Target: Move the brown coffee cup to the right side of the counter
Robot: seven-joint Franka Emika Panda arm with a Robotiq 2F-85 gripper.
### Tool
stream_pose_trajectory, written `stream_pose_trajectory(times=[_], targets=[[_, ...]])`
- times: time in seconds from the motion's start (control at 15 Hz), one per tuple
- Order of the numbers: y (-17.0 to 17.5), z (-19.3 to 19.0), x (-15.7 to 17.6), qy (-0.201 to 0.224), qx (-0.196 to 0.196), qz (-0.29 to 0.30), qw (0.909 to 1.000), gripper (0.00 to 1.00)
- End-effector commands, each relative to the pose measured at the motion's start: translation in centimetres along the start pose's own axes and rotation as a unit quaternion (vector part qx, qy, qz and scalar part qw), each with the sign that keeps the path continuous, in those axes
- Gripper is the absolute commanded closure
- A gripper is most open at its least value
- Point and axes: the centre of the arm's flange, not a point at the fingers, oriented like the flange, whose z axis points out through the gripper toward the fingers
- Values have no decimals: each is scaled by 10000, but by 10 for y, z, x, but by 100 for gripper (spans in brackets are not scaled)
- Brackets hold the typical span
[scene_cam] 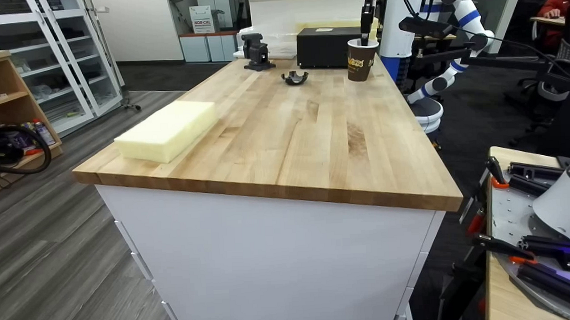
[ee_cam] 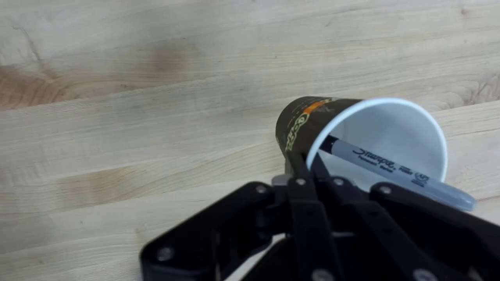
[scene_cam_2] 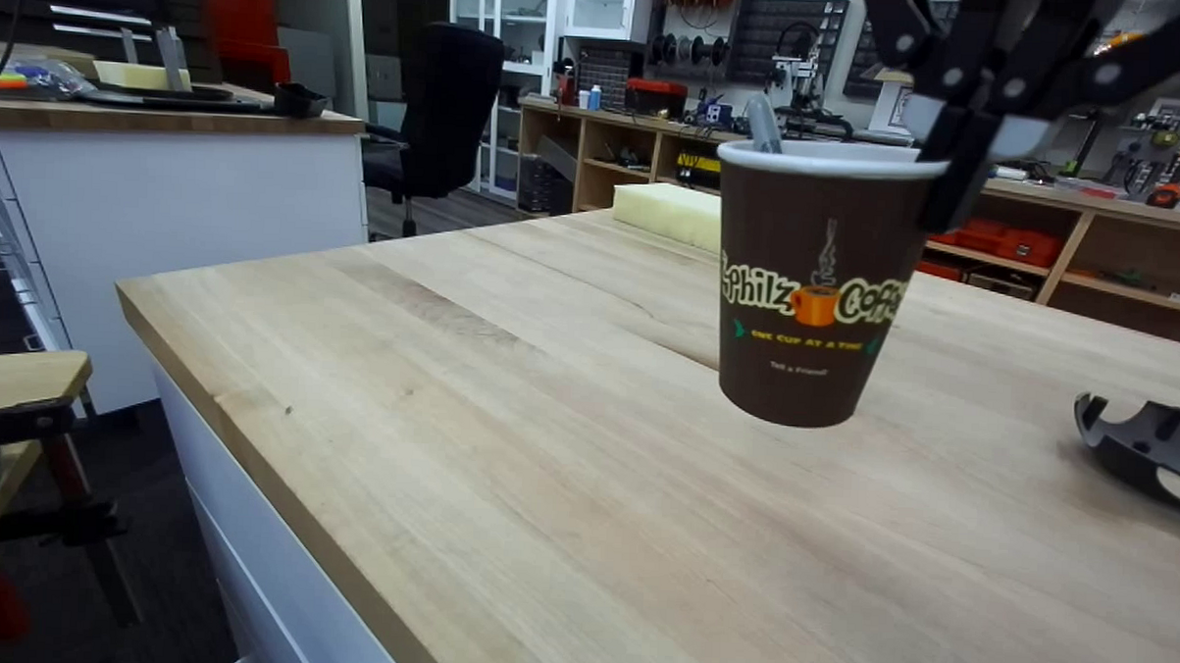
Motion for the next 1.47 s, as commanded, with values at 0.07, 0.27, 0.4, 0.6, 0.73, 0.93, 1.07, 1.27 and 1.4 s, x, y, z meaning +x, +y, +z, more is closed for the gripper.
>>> stream_pose_trajectory(times=[0.07, 0.27, 0.4, 0.6, 0.73, 0.93, 1.07, 1.27, 1.4], targets=[[19, -10, 20, -203, -54, 126, 9997, 99], [21, -7, 26, -191, -111, 103, 9997, 99], [23, -4, 29, -183, -141, 101, 9997, 99], [25, 1, 31, -201, -213, 133, 9995, 99], [28, 6, 31, -195, -247, 148, 9994, 99], [33, 15, 32, -183, -220, 154, 9995, 99], [37, 23, 35, -187, -208, 152, 9995, 99], [44, 34, 38, -199, -189, 144, 9995, 99], [50, 42, 41, -212, -177, 140, 9995, 99]])
